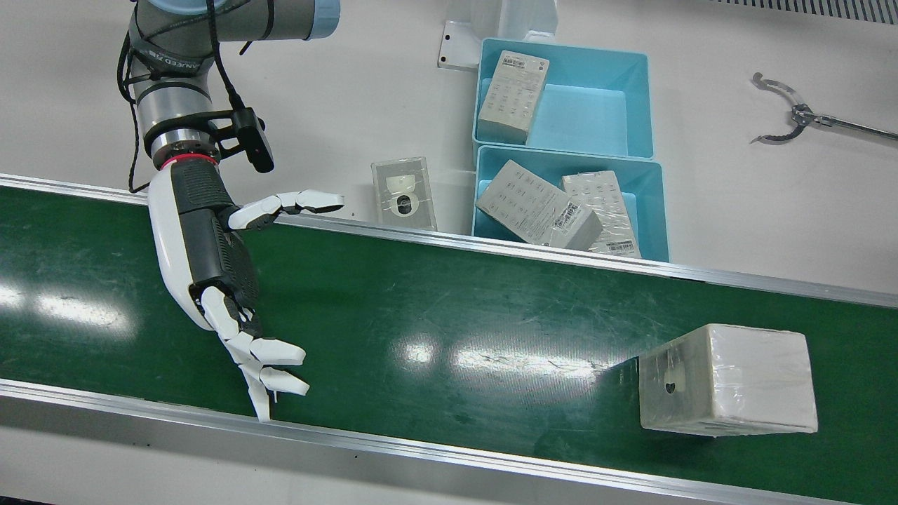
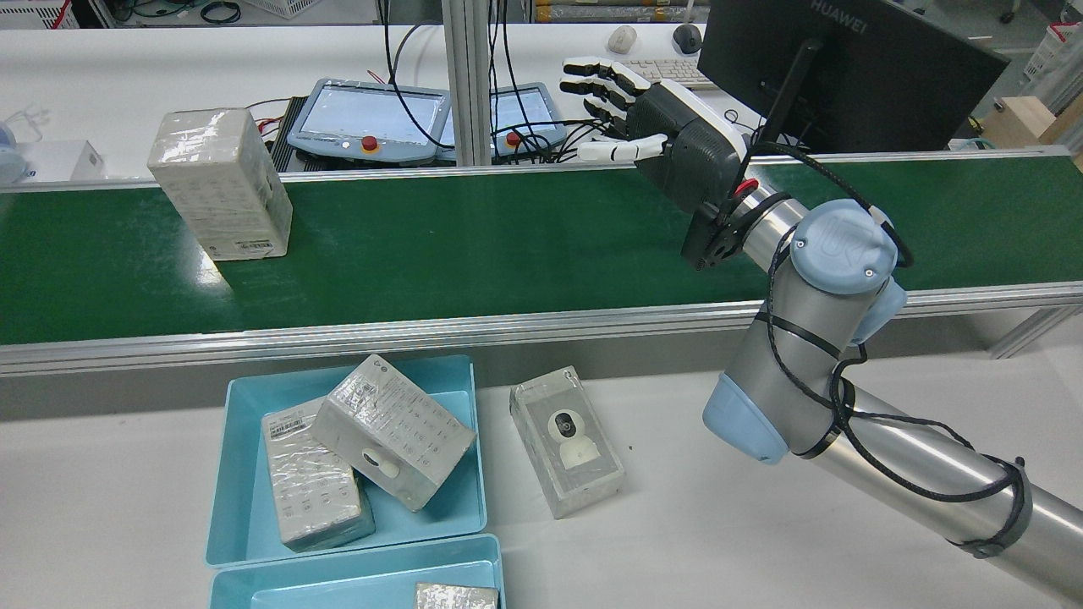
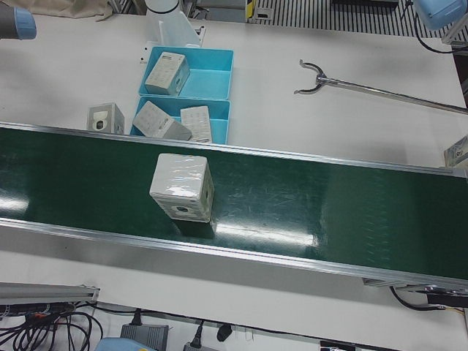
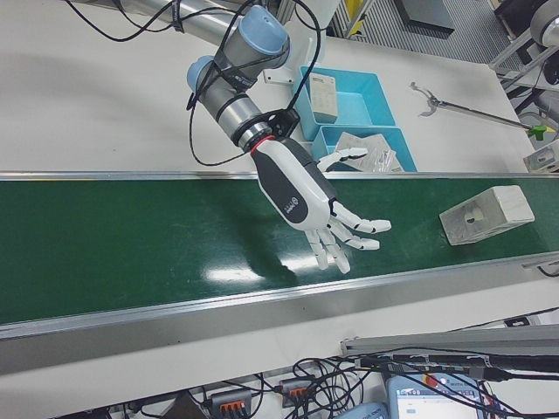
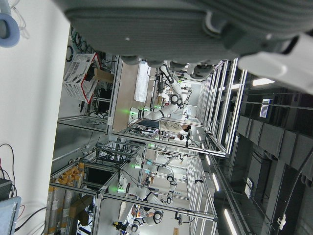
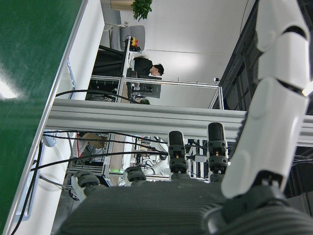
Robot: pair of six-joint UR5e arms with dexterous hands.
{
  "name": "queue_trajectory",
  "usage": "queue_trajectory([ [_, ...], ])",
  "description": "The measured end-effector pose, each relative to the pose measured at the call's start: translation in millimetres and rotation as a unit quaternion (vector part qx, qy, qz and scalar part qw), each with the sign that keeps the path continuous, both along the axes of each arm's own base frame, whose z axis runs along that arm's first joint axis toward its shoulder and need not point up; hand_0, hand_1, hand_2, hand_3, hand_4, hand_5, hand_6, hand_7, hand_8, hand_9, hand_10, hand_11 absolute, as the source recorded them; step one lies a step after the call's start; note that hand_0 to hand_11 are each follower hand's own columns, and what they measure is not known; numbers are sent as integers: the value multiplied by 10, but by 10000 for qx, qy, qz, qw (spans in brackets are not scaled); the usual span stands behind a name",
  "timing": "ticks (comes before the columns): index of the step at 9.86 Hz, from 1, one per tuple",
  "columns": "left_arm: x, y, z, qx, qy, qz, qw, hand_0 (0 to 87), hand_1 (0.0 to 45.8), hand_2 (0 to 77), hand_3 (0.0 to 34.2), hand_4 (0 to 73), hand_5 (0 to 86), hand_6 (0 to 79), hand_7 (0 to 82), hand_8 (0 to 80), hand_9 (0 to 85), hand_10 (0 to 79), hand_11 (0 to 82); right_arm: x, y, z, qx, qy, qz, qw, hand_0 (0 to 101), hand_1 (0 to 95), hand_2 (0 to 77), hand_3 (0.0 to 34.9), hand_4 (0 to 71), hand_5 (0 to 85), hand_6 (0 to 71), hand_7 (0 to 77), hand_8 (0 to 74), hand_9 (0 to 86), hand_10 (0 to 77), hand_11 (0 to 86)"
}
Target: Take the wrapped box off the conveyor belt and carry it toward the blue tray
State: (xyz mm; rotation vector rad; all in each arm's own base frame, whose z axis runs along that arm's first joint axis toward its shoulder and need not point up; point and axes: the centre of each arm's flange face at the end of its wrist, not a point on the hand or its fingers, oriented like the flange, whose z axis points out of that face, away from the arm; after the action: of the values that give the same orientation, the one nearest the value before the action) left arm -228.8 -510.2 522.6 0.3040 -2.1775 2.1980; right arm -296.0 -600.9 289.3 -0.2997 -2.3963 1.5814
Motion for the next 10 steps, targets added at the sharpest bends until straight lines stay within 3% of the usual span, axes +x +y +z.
queue_trajectory([
  [8,0,0,0,0,0,0,10000,0,0,11,0,5,5,0,5,5,0,5,0,-56,-18,34,-33,24,-18,10000,416,109,175,303,98,251,0,229,0,44,27,38],
  [10,0,0,0,0,0,0,10000,0,0,11,0,0,5,0,5,5,0,0,0,-87,-25,30,-37,29,-25,10000,418,109,175,304,65,229,0,229,0,44,27,38],
])
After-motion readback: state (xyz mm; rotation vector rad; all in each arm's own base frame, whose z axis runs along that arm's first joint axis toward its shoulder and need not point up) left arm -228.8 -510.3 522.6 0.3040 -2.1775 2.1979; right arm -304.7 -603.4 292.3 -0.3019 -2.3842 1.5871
